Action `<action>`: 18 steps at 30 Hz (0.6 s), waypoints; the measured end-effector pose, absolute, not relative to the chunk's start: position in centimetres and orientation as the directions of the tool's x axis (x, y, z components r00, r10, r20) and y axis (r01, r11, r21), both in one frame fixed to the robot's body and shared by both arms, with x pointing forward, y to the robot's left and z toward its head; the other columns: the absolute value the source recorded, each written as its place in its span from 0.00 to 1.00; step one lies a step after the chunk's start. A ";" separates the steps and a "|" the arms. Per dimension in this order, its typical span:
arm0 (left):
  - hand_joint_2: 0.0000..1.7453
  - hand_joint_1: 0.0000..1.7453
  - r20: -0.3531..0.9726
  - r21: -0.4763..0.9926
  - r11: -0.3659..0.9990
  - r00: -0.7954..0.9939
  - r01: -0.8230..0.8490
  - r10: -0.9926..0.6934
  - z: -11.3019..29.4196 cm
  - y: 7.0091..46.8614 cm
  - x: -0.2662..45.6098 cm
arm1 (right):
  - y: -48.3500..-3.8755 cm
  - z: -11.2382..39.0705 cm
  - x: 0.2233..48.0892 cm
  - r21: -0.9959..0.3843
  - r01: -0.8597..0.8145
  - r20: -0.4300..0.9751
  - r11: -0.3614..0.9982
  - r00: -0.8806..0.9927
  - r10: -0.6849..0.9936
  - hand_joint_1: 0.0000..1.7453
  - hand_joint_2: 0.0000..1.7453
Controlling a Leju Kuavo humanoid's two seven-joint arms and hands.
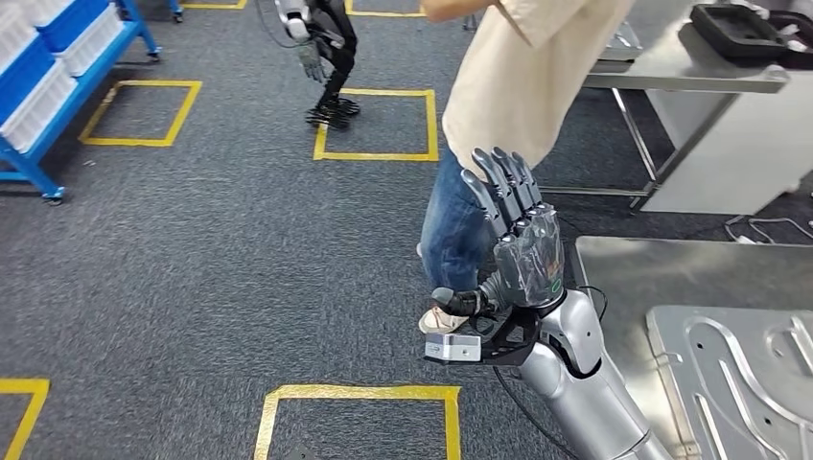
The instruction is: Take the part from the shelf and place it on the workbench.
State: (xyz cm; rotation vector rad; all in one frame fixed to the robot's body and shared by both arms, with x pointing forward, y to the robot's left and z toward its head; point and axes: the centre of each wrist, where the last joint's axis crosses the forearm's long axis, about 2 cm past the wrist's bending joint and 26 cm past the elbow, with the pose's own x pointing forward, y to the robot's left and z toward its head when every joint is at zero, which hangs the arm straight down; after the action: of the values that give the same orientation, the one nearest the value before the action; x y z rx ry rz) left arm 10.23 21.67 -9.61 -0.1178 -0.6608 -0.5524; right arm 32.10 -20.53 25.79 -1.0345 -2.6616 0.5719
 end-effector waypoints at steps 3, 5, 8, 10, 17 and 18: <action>0.00 0.00 0.614 0.067 0.850 0.650 0.522 -0.448 -9.6 21.5 10.3 | -20.4 25.8 32.1 -0.434 0.596 0.066 0.676 -0.727 0.684 0.00 0.00; 0.00 0.00 0.615 0.066 0.850 0.650 0.523 -0.447 -9.6 21.5 10.3 | -20.3 25.9 32.0 -0.433 0.595 0.061 0.677 -0.730 0.681 0.00 0.00; 0.00 0.00 0.612 0.067 0.849 0.650 0.524 -0.450 -9.6 21.6 10.2 | -20.0 26.0 32.1 -0.432 0.594 0.052 0.679 -0.735 0.676 0.00 0.00; 0.00 0.00 0.614 0.069 0.849 0.649 0.525 -0.451 -9.6 21.6 10.2 | -19.8 26.1 32.0 -0.431 0.592 0.048 0.681 -0.738 0.673 0.00 0.00; 0.00 0.00 0.613 0.072 0.847 0.647 0.526 -0.454 -9.6 21.7 10.3 | -19.4 26.1 32.0 -0.435 0.583 0.038 0.686 -0.749 0.661 0.00 0.00; 0.00 0.00 0.614 0.073 0.847 0.646 0.526 -0.454 -9.6 21.8 10.4 | -19.3 26.2 32.0 -0.434 0.583 0.036 0.687 -0.750 0.660 0.00 0.00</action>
State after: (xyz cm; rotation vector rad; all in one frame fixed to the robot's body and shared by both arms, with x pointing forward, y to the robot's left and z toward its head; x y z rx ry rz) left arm 10.36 21.75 -9.59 -0.1157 -0.6653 -0.5587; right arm 31.98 -19.31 26.21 -1.0090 -2.7075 0.5993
